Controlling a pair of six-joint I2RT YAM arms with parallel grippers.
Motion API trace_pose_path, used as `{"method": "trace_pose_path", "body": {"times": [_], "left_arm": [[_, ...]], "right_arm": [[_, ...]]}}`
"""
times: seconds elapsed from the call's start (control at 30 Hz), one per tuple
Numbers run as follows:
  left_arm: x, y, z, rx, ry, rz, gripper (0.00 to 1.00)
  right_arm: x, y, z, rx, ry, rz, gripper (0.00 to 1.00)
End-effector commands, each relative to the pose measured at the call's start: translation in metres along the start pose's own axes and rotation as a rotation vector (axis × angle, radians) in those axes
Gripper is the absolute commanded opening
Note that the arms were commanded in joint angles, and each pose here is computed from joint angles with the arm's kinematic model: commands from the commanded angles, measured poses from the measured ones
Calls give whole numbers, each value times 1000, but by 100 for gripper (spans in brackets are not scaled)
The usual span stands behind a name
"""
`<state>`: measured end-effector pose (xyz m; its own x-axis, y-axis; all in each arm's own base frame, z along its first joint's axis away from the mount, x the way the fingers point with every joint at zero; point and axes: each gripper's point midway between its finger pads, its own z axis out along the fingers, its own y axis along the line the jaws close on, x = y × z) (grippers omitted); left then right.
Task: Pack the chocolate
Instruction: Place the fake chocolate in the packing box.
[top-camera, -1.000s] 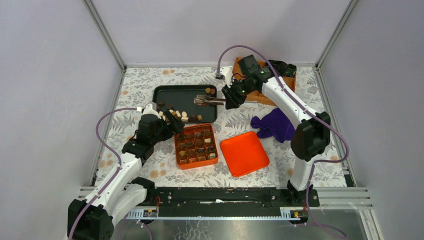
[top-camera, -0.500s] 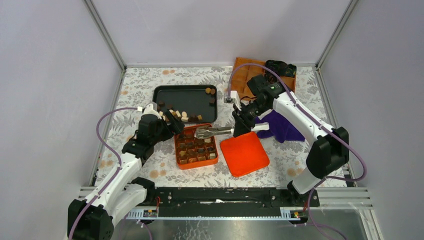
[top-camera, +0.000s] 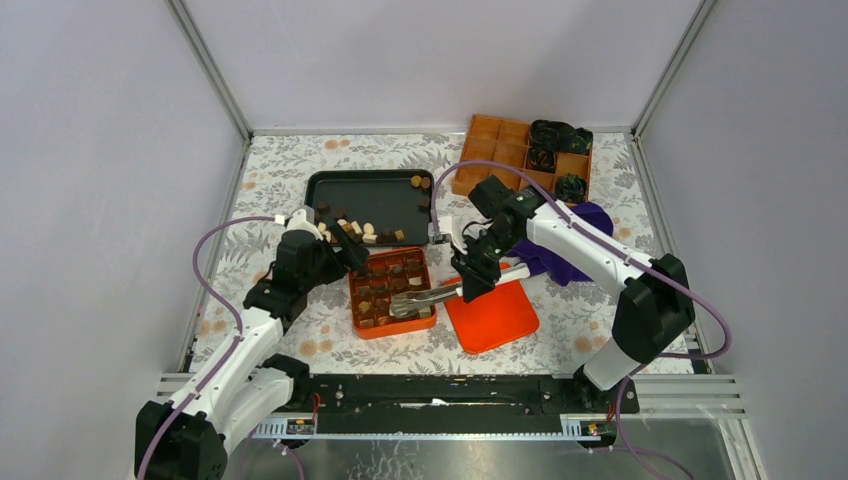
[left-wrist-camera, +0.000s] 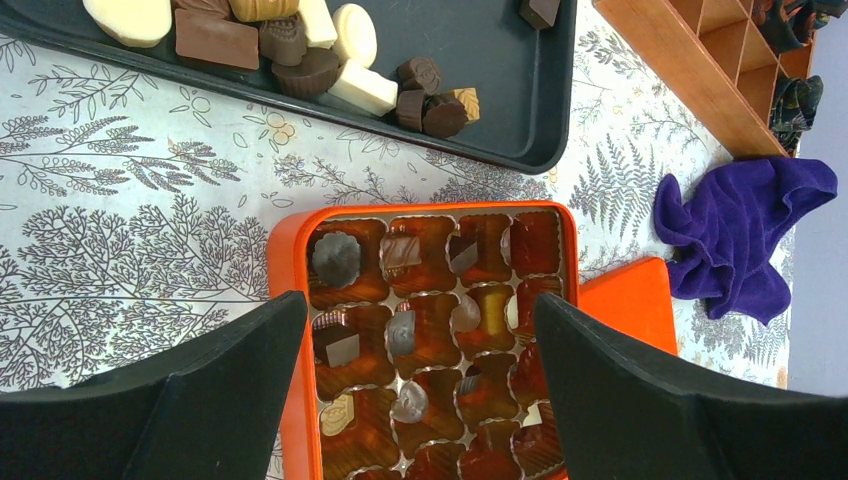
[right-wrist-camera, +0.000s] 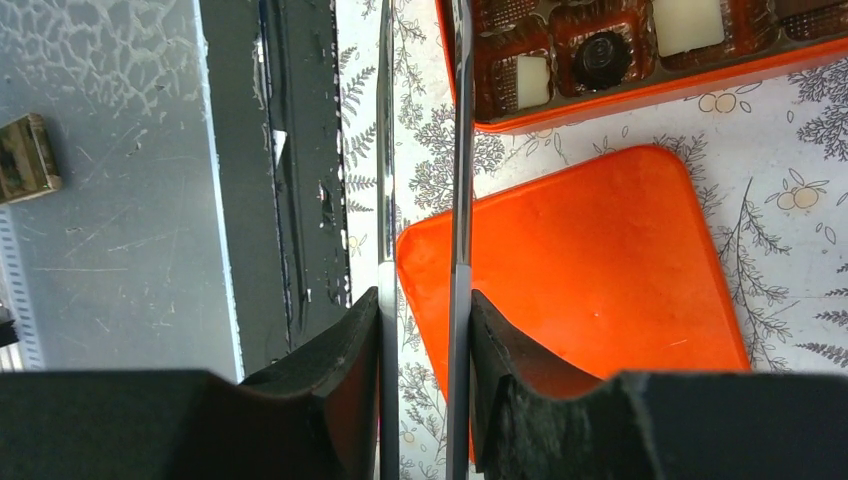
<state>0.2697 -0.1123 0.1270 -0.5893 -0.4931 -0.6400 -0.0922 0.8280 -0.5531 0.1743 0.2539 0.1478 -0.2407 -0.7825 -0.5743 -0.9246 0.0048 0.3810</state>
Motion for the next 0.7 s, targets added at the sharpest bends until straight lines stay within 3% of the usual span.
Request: {"method": "trace_pose_path", "body": {"times": [0.0,0.67], "left_arm": [[-2,-1,0,17,-16,3,91],[-2,-2,3,21,-10,4,91]], "right_arm": [[-11,-5,3,25,8,-56,15],[-10,-17,10,73,49,-51,32]]}}
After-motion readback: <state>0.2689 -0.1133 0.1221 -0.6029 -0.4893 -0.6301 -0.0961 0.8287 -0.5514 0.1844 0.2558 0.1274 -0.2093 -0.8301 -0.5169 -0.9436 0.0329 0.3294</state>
